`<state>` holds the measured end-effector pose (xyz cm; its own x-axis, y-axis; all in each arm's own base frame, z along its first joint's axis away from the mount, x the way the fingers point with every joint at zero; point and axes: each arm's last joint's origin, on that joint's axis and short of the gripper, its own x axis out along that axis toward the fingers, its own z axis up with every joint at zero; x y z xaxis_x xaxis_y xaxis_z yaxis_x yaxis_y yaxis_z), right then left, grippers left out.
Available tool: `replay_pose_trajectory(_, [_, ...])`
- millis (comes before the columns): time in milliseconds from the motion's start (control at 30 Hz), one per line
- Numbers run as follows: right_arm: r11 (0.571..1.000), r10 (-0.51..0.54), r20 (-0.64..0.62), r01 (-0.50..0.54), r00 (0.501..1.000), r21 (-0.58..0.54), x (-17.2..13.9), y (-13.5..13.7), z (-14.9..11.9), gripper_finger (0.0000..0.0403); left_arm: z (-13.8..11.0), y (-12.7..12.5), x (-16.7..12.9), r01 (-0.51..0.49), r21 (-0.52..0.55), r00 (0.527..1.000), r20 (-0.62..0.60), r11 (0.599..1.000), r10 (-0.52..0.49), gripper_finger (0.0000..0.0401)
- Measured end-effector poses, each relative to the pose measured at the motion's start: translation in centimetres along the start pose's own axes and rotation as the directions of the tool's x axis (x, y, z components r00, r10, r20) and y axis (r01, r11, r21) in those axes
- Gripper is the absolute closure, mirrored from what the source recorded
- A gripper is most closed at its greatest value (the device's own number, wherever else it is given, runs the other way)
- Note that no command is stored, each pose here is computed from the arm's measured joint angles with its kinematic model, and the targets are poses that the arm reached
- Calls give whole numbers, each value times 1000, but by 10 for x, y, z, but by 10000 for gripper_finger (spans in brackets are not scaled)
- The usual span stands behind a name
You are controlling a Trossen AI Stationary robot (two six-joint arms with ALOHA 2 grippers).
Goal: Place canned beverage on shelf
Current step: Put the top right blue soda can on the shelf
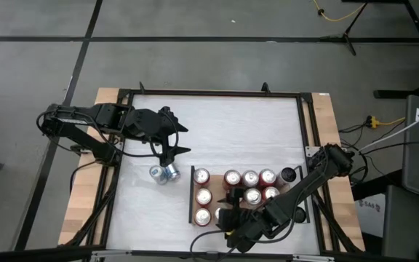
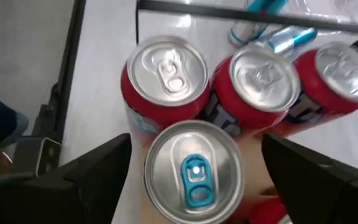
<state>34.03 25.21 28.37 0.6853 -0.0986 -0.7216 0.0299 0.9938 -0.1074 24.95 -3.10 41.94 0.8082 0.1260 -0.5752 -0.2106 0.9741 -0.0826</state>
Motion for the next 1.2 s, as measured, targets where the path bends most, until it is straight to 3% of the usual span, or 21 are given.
replay_pose_trajectory(267, [982, 1, -6, -2, 1000, -190, -31, -8, 23, 52, 0, 0, 0, 0, 0, 1000, 0, 1000, 0, 79])
replay_pose_trajectory(367, [943, 21, -7, -22, 1000, -331, -44, -11, 32, 52, 0, 0, 0, 0, 0, 1000, 0, 1000, 0, 79])
replay_pose_trajectory(500, [865, 158, -49, -162, 986, -475, -50, -14, 40, 52, 0, 0, 0, 0, 0, 1000, 0, 1000, 0, 79])
replay_pose_trajectory(600, [820, 282, -120, -304, 952, -484, -44, -21, 44, 52, 0, 0, 0, 0, 0, 1000, 0, 1000, 0, 79])
replay_pose_trajectory(667, [813, 322, -147, -353, 935, -463, -39, -29, 47, 52, 0, 0, 0, 0, 0, 1000, 0, 1000, 0, 79])
replay_pose_trajectory(900, [829, 341, -162, -378, 926, -413, -27, -49, 55, 52, 0, 0, 0, 0, 0, 1000, 0, 1000, 0, 79])
replay_pose_trajectory(1200, [762, 390, -209, -442, 897, -473, -20, -43, 51, 52, 0, 0, 0, 0, 0, 1000, 0, 1000, 0, 79])
